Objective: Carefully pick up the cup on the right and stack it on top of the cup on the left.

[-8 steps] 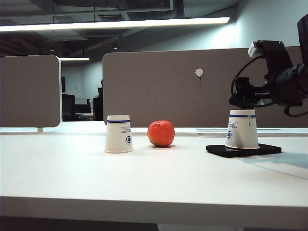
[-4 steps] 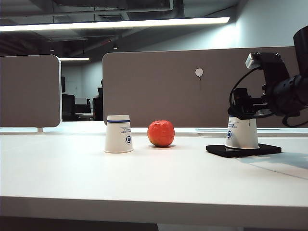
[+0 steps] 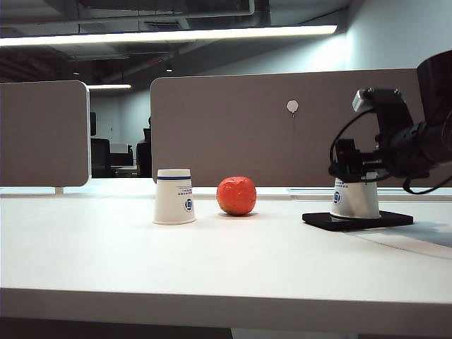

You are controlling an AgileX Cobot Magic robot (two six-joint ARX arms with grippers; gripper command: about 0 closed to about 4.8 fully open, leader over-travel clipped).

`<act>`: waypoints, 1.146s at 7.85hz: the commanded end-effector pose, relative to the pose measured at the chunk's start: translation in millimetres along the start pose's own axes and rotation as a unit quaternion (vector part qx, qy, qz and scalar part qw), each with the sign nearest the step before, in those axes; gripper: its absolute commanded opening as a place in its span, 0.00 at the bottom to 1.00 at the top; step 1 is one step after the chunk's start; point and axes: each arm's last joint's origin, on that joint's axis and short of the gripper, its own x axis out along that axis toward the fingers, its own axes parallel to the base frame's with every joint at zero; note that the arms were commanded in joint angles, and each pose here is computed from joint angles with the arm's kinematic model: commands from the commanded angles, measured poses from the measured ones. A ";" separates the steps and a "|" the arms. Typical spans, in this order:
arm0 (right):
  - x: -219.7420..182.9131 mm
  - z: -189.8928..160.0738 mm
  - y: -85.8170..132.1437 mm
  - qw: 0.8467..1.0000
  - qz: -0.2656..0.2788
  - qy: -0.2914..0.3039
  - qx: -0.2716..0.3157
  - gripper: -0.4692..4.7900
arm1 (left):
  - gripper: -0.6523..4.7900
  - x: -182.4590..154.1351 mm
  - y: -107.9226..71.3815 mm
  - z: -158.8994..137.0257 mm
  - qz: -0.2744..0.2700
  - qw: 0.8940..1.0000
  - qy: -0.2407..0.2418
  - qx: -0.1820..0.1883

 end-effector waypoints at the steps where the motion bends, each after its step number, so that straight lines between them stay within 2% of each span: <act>1: 4.4 8.1 -7.6 1.000 -0.008 -0.022 -0.001 1.00 | 0.11 0.1 -0.4 2.1 -0.001 1.000 -0.006 0.006; 4: 5.1 8.1 -7.4 1.000 -0.006 -0.018 0.000 1.00 | 0.11 0.1 -0.4 2.1 -0.001 1.000 -0.006 0.006; 5: 5.1 7.7 -7.2 1.000 -0.001 -0.016 0.001 0.92 | 0.11 0.1 -0.4 2.1 -0.001 1.000 -0.006 0.006; 9: 5.1 5.4 -6.6 1.000 0.004 -0.005 0.003 0.79 | 0.11 0.1 -0.4 2.1 -0.001 1.000 -0.006 0.006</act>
